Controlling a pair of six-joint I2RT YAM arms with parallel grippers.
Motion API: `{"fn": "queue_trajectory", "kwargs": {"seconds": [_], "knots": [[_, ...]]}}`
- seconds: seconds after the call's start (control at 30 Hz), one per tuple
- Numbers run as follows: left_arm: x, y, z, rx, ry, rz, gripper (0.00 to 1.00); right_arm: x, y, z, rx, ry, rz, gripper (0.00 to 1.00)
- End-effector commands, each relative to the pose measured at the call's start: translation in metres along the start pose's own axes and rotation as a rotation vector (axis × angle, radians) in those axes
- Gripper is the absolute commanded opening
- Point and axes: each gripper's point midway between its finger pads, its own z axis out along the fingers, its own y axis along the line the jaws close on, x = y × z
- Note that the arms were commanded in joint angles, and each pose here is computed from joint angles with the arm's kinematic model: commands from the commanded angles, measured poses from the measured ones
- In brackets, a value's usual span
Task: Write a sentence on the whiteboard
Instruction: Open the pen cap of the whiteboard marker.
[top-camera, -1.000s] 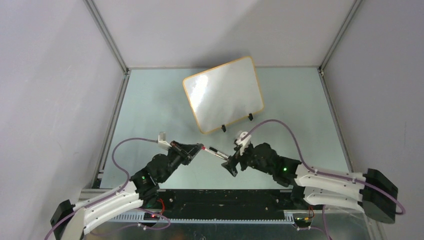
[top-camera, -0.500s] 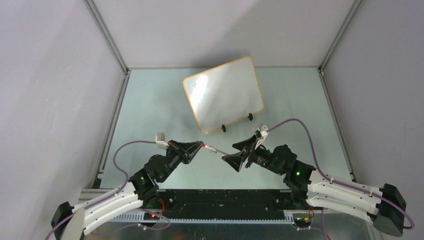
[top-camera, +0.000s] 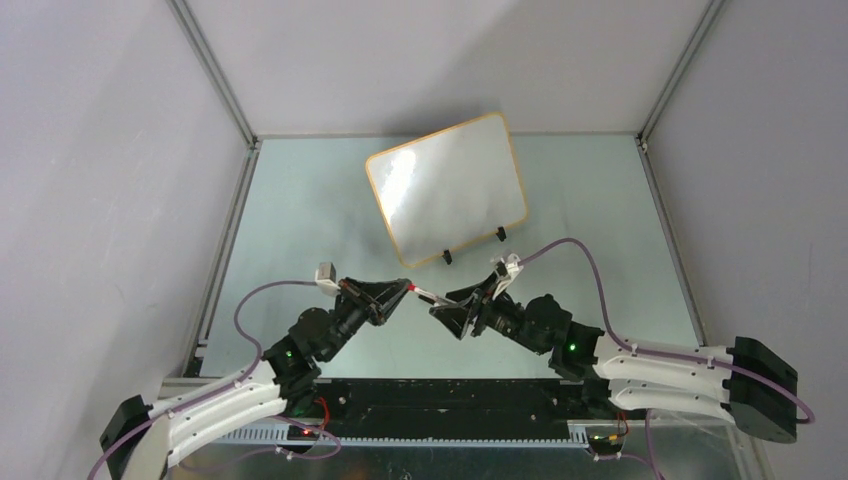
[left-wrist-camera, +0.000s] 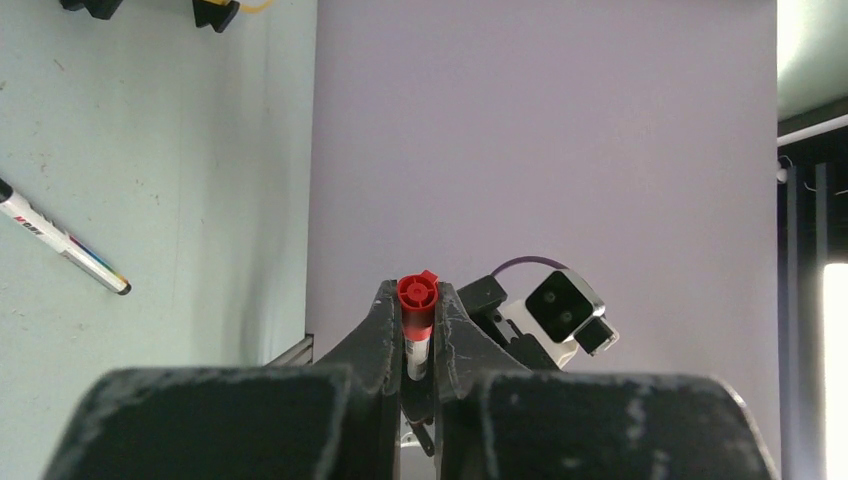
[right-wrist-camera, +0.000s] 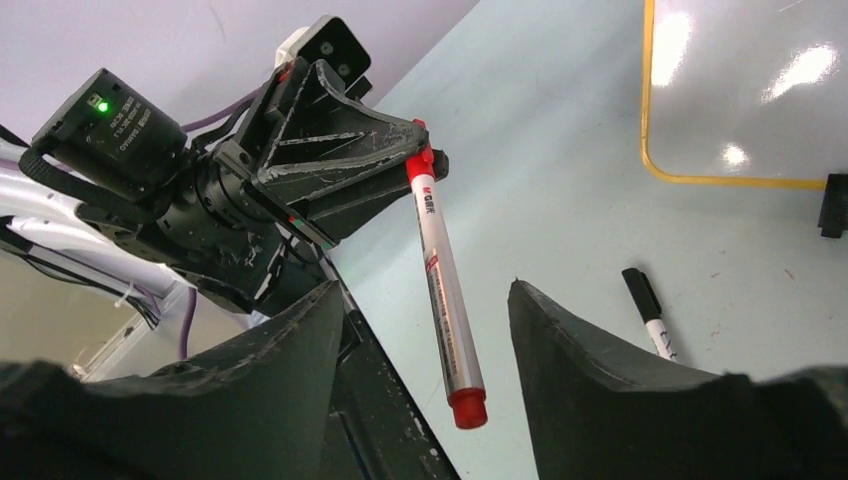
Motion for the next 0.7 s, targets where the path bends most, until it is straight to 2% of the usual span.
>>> {"fn": "queue_trajectory", "kwargs": {"seconds": [0.0, 0.47, 0.67], "knots": [[0.006, -0.037, 0.000, 0.094, 0.024, -0.052, 0.00, -0.035, 0.018, 0.009, -0.035, -0.128, 0.036, 0.61], [0.006, -0.034, 0.000, 0.087, 0.028, -0.065, 0.00, -0.037, 0.024, 0.022, -0.039, -0.126, 0.029, 0.38], [0.006, -0.034, -0.001, 0.088, 0.029, -0.067, 0.00, -0.035, 0.025, 0.025, -0.045, -0.123, 0.035, 0.32]]}}
